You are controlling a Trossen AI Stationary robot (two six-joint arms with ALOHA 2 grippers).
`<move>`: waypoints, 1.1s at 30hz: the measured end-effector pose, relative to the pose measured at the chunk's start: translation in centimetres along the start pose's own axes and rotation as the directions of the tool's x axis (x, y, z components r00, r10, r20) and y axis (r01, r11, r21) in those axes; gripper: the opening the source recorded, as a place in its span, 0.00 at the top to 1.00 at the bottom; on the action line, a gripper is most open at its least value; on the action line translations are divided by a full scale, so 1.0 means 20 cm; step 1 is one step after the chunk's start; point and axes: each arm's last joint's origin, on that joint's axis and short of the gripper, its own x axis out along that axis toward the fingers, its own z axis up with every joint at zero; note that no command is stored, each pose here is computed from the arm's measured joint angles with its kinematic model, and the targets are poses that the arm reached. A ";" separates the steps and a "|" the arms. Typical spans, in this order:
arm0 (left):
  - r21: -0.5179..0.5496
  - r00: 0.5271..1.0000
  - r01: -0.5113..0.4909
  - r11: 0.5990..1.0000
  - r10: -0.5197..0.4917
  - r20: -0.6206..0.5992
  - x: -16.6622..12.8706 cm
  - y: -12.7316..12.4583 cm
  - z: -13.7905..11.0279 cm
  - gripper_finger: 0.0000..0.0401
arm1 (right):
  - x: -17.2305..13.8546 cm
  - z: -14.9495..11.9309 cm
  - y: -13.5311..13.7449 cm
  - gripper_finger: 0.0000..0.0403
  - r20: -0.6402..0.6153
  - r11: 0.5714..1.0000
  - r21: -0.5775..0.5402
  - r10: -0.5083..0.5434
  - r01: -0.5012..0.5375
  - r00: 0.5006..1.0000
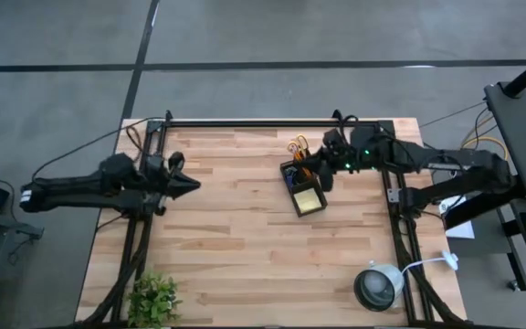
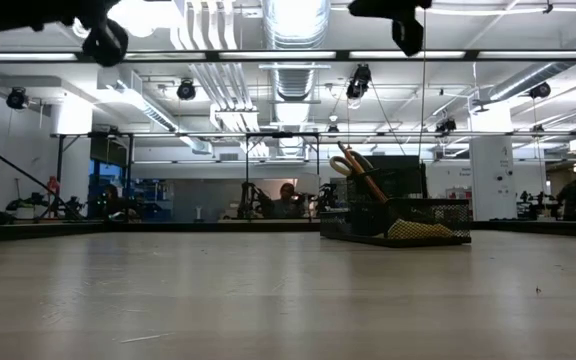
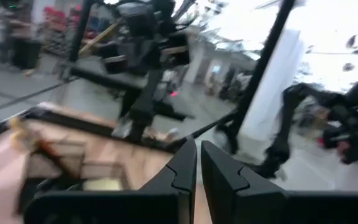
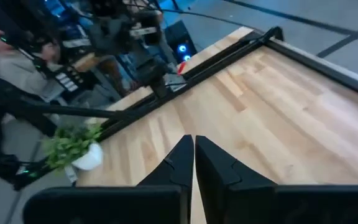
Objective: Pick and place office supplies into organizer
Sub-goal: Return to Home Position
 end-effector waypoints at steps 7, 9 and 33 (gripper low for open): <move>0.062 0.988 -0.154 0.986 0.152 0.038 -0.18 0.00 -0.05 0.98 | -0.11 -0.14 -0.16 0.98 0.122 1.000 0.022 -0.003 0.000 0.992; 0.082 0.987 -0.135 0.987 0.127 0.102 -0.24 -0.01 -0.03 0.98 | -0.14 -0.16 -0.19 0.98 0.174 1.000 0.006 0.027 -0.028 0.984; 0.083 0.993 -0.114 0.990 0.111 0.044 -0.18 0.08 -0.26 0.98 | -0.22 -0.59 -0.35 0.98 0.307 0.927 -0.062 0.371 -0.370 0.876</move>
